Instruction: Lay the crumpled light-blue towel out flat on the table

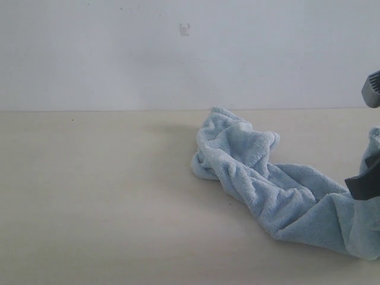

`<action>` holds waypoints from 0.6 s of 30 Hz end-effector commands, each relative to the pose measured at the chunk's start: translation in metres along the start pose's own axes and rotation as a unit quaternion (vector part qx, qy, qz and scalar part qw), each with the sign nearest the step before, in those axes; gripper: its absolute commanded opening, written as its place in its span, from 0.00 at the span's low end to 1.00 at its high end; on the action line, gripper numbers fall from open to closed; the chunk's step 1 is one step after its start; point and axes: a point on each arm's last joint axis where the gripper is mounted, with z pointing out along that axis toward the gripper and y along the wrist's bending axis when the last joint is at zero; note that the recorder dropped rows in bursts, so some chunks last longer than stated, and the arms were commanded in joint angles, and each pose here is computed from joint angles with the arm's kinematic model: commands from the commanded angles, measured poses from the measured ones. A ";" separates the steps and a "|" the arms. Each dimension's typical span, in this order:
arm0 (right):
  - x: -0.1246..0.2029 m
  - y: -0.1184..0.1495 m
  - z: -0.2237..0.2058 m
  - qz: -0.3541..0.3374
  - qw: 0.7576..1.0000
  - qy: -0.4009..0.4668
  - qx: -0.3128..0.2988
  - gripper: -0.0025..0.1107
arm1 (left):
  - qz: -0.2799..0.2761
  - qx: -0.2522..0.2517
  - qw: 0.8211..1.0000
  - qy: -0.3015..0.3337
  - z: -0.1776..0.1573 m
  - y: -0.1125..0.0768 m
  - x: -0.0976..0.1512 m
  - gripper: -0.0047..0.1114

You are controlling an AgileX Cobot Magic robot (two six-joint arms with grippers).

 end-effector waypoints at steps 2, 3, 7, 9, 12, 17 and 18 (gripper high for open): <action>-0.002 0.001 -0.001 -0.002 1.000 -0.010 -0.003 0.02 | 0.080 0.131 0.983 0.097 -0.019 -0.054 0.000 0.07; -0.002 0.001 -0.001 -0.002 1.000 -0.011 -0.004 0.02 | 0.117 0.172 0.972 0.105 -0.025 -0.068 -0.001 0.07; -0.003 0.001 -0.001 0.001 1.000 -0.015 -0.006 0.02 | 0.178 0.188 0.952 0.161 -0.027 -0.101 -0.013 0.07; -0.003 0.001 -0.001 0.001 1.000 -0.015 -0.006 0.02 | 0.233 0.159 0.941 0.186 -0.020 -0.112 -0.022 0.07; -0.003 0.001 -0.001 0.000 1.000 -0.016 -0.006 0.02 | 0.286 0.137 0.923 0.220 -0.008 -0.127 -0.034 0.07; -0.003 0.001 -0.001 0.000 1.000 -0.019 -0.007 0.02 | 0.311 0.137 0.884 0.321 0.032 -0.134 -0.033 0.07; -0.003 0.001 -0.001 0.000 1.000 -0.019 -0.007 0.02 | 0.303 0.143 0.879 0.339 0.042 -0.134 -0.030 0.07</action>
